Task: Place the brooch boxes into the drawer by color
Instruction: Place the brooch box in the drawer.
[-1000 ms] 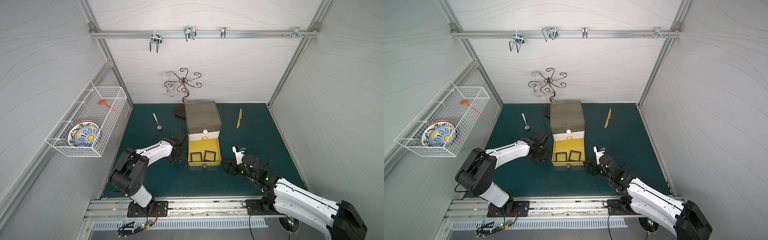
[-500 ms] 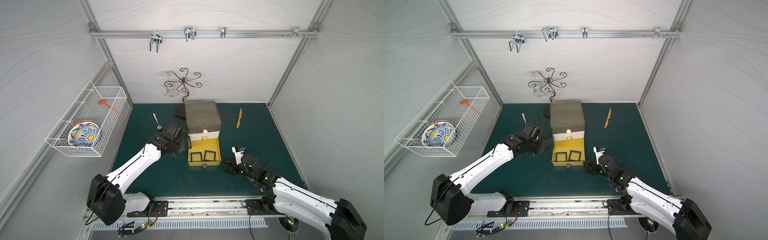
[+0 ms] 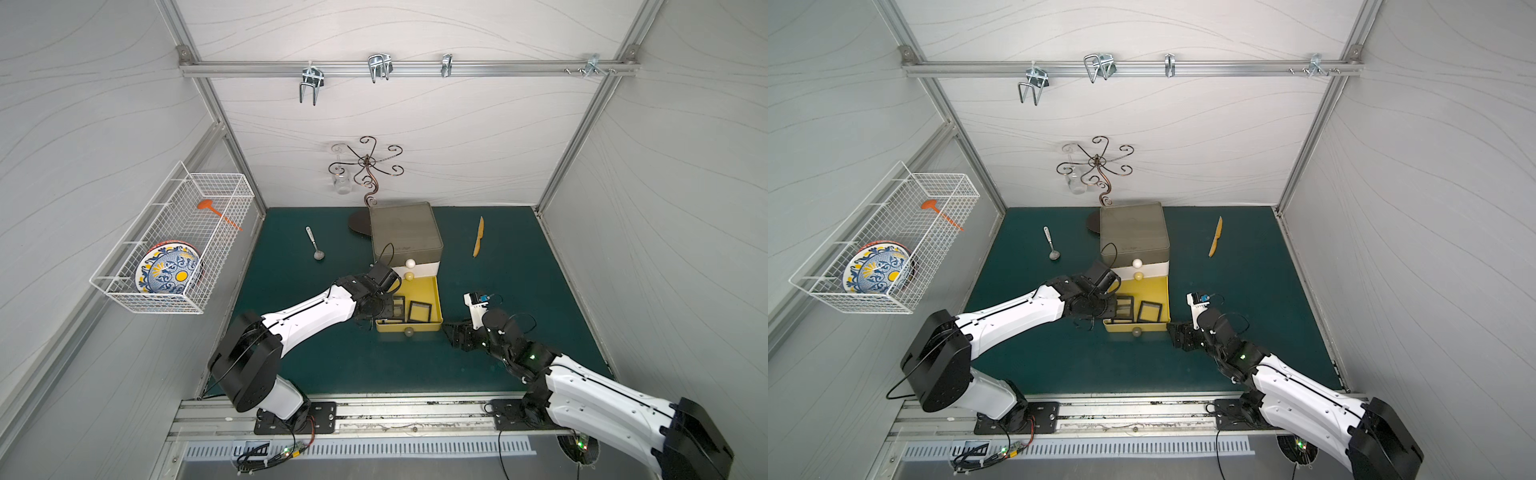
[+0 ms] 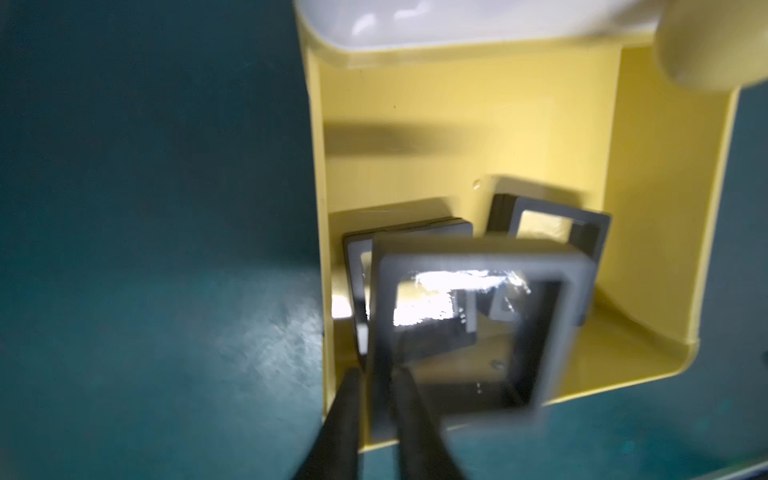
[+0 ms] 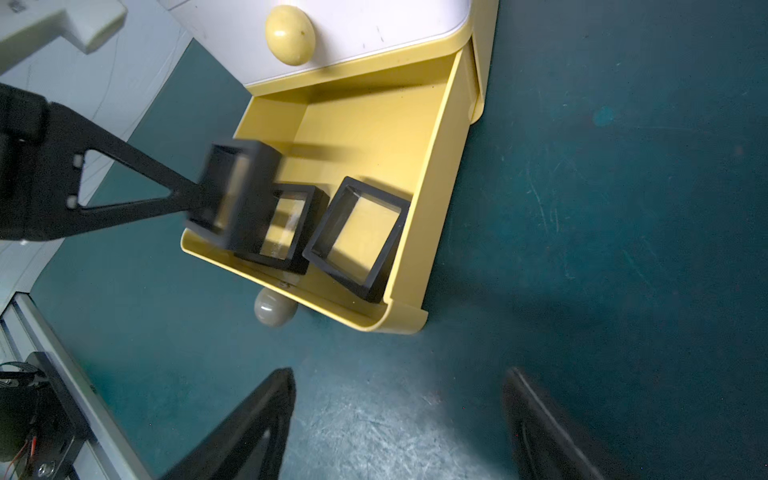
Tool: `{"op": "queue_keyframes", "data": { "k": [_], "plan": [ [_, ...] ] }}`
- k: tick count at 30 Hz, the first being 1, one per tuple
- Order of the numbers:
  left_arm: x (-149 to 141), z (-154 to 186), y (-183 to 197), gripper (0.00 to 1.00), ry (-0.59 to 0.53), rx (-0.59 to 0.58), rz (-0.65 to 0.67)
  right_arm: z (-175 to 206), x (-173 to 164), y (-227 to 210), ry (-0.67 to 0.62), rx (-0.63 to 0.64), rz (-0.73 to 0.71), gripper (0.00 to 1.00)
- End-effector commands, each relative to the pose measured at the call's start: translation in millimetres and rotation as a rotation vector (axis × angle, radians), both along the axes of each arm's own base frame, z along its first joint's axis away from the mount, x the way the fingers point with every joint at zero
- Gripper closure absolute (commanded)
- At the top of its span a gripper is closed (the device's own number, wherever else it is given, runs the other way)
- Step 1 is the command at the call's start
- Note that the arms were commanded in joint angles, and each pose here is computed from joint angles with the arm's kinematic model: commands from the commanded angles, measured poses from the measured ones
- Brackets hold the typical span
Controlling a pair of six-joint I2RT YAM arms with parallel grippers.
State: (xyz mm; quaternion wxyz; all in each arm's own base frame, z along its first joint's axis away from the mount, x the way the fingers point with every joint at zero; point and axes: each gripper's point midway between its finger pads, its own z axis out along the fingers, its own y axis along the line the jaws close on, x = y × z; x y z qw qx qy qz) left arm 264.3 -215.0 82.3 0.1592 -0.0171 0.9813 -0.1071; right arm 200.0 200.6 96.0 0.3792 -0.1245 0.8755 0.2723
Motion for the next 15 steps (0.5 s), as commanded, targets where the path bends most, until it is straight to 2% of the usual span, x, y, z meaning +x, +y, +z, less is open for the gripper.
{"op": "queue_keyframes", "data": {
  "k": [1,4,6,7,9,10,14,15],
  "plan": [
    [10,10,-9,0.64,-0.048,-0.026,-0.007,5,2,-2,-0.011,0.009,-0.015,0.17],
    [11,16,-6,0.55,-0.063,-0.014,-0.004,6,0,3,0.004,0.024,0.004,0.17],
    [12,23,-3,0.54,-0.081,-0.001,-0.004,7,-4,12,0.034,0.067,0.038,0.22],
    [13,29,0,0.53,-0.095,0.003,0.000,7,-7,18,0.055,0.093,0.057,0.32],
    [16,41,5,0.53,-0.133,0.012,0.008,7,-13,28,0.080,0.132,0.091,0.58],
    [17,49,8,0.53,-0.157,0.017,0.014,7,-15,31,0.084,0.133,0.101,0.67],
    [20,74,22,0.52,-0.220,0.021,0.034,2,-27,39,0.095,0.113,0.147,0.96],
    [21,79,26,0.52,-0.231,0.021,0.040,-1,-31,39,0.103,0.110,0.155,1.00]
  ]
}}
